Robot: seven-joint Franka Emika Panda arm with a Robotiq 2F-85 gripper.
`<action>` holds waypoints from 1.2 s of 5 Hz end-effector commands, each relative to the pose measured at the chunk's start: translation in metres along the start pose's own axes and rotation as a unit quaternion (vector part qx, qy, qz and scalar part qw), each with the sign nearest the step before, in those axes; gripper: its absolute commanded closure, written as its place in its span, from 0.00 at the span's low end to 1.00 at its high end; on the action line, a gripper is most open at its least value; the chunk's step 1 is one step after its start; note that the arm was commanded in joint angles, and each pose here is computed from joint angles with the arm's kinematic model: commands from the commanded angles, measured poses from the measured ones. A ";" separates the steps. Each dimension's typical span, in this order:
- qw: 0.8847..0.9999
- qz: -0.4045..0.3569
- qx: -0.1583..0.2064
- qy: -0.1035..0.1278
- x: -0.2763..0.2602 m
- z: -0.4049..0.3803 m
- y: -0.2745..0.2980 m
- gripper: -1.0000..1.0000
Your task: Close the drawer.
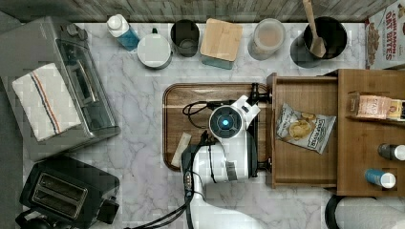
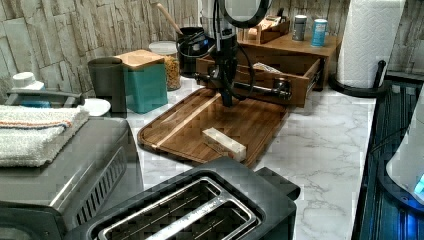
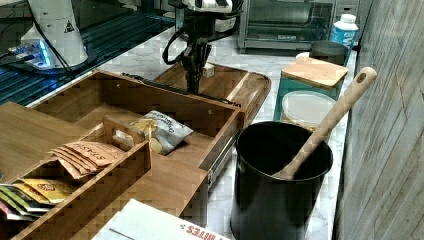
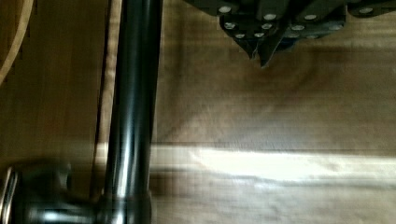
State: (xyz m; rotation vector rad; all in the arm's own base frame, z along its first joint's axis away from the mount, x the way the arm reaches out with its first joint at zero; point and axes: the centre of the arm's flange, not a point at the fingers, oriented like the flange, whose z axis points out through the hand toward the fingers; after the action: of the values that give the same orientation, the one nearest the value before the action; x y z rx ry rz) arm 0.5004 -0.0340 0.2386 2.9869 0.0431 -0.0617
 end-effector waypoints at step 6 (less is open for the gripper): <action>0.995 0.038 0.040 0.085 -0.018 -0.020 0.276 1.00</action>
State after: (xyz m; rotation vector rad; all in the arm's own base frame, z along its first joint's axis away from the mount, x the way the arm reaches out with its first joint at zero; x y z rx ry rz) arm 0.4951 -0.1658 0.2683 3.1447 0.1112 0.0596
